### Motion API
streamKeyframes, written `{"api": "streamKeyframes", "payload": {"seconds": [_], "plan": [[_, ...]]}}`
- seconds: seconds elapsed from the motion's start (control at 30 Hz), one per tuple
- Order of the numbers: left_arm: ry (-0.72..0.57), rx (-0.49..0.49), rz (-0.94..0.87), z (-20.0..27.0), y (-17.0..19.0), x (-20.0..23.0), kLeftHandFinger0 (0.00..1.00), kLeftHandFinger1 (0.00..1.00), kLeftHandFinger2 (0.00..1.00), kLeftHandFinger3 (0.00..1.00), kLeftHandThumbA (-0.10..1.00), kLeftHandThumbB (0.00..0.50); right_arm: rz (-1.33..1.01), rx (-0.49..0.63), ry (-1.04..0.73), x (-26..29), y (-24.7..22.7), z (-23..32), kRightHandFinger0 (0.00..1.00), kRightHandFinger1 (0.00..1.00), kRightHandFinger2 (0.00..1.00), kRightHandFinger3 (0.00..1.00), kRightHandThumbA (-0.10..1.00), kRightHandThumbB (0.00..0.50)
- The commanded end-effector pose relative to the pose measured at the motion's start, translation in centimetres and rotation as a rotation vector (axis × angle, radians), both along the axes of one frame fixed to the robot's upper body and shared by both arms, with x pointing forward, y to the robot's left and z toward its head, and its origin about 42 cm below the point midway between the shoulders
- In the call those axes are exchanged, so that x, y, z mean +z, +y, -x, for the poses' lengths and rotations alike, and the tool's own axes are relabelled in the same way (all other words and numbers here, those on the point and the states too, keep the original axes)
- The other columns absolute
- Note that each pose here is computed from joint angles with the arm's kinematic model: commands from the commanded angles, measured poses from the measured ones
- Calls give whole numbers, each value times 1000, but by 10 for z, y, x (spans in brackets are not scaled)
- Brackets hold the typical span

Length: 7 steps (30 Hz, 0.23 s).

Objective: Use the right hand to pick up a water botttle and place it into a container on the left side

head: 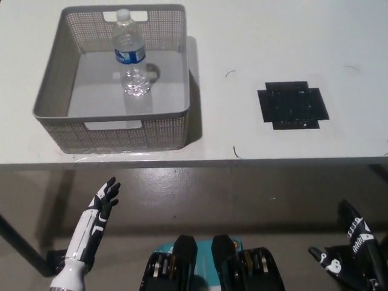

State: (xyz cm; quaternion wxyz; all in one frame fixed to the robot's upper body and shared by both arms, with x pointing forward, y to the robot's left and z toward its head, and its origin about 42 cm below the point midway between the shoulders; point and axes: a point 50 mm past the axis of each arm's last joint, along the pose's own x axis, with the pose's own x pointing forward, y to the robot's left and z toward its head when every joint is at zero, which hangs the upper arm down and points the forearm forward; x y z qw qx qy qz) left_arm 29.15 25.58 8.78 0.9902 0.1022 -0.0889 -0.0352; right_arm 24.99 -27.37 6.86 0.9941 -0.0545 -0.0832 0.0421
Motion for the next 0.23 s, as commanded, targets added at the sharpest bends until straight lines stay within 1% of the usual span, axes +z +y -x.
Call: {"api": "streamKeyframes", "payload": {"seconds": [0.0,0.07,0.13,0.2], "plan": [[-52,-3,9,-5,3,9,1000,1000,1000,1000,978,90,-27,40,-91,13,3,-11,1000,1000,1000,1000,1000,427],[-47,-9,22,-3,2,8,1000,1000,1000,1000,975,86,-25,41,-88,13,3,-11,1000,1000,1000,1000,1000,427],[-53,-7,23,-4,1,8,1000,1000,1000,1000,962,72,-26,44,-87,13,2,-15,1000,1000,1000,1000,1000,431],[-50,-5,22,-3,1,7,1000,1000,1000,1000,962,83,-27,36,-84,13,2,-15,1000,1000,1000,1000,1000,426]]}}
